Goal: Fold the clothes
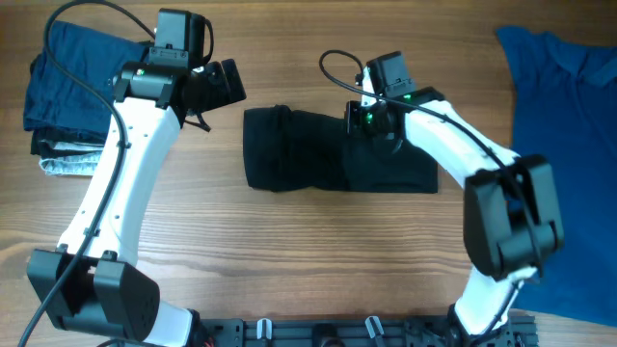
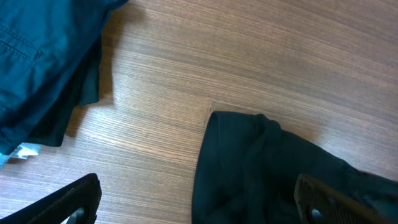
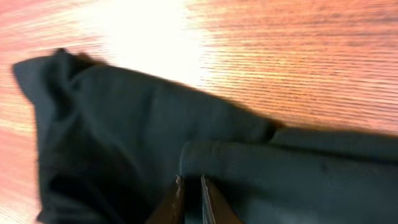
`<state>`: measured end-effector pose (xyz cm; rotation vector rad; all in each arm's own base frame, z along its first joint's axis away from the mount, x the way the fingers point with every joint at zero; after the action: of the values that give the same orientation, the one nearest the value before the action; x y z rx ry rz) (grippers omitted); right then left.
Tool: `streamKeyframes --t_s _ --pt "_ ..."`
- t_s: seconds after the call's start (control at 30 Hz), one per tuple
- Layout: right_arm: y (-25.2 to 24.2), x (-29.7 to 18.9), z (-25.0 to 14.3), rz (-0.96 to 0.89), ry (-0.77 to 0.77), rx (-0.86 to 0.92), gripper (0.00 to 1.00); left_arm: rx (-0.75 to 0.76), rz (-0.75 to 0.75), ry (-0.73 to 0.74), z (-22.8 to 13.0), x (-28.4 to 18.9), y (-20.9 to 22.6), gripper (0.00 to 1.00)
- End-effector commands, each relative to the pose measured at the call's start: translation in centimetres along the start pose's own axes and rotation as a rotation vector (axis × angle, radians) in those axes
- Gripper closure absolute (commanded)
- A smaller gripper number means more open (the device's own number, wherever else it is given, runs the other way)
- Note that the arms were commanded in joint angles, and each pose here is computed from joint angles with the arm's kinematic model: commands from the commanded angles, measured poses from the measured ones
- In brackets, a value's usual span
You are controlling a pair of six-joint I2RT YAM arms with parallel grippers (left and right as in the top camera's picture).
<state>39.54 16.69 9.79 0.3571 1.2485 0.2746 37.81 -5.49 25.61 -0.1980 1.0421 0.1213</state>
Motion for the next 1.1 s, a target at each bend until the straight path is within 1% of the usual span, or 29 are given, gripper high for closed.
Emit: streamKeyframes --t_s 0.0,0.07,0.13,0.2,0.27,0.3,0.37,0.4,0.5,0.63,0.73,0.87,0.97,1.0,1.07 --pt "-0.5 3.5 -0.1 -0.014 0.007 -0.011 0.85 -0.007 0.017 0.003 0.0 0.3 0.2 0.00" --pt "0.0 2.2 1.3 0.014 -0.060 -0.040 0.78 -0.007 0.017 0.003 0.0 0.3 0.2 0.00" --pt "0.7 -1.6 2.9 0.038 -0.143 -0.061 0.68 -0.007 0.017 0.003 0.0 0.3 0.2 0.00" --pt "0.5 -6.2 3.6 0.017 -0.202 -0.088 0.64 -0.007 0.017 0.003 0.0 0.3 0.2 0.00" --pt "-2.2 -11.9 3.2 -0.117 -0.245 -0.020 0.62 -0.007 0.017 0.003 0.0 0.3 0.2 0.00" --pt "-3.9 -14.1 2.5 -0.192 -0.240 0.019 0.62 -0.007 0.017 0.003 0.0 0.3 0.2 0.00" --pt "-6.2 -16.1 1.3 -0.272 -0.195 0.024 0.64 -0.007 0.017 0.003 0.0 0.3 0.2 0.00" --pt "-8.1 -16.8 0.4 -0.312 -0.132 0.031 0.64 -0.007 0.017 0.003 0.0 0.3 0.2 0.00" --pt "-11.8 -16.5 -1.2 -0.362 -0.019 0.055 0.63 -0.007 0.017 0.003 0.0 0.3 0.2 0.00" --pt "-14.8 -13.1 -2.0 -0.362 0.030 0.119 0.60 -0.007 0.017 0.003 0.0 0.3 0.2 0.01" --pt "-15.1 -9.1 -2.2 -0.220 0.119 0.082 0.59 -0.007 0.017 0.003 0.0 0.3 0.2 0.00" --pt "-17.2 -4.3 -3.0 -0.221 0.209 0.116 0.51 -0.007 0.017 0.003 0.0 0.3 0.2 0.00" --pt "-17.6 -2.1 -3.9 -0.161 0.265 0.120 0.49 -0.007 0.017 0.003 0.0 0.3 0.2 0.00" --pt "-17.5 -2.0 -4.0 -0.145 0.269 0.126 0.53 -0.007 0.017 0.003 0.0 0.3 0.2 0.00" --pt "-17.0 -1.9 -3.9 -0.096 0.269 0.134 0.70 -0.007 0.017 0.003 0.0 0.3 0.2 0.00"
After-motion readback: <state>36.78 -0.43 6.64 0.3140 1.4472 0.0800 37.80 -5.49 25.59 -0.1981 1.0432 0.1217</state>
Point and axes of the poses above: each gripper's point midway between its finger pads, its own x axis out along the fingers, its own y axis along the line the jaws close on, z = x × y, the point moved 7 cm from there along -x, back along the fingers, and after that the axes turned 4 degrees about x, right-handed, at the moved point
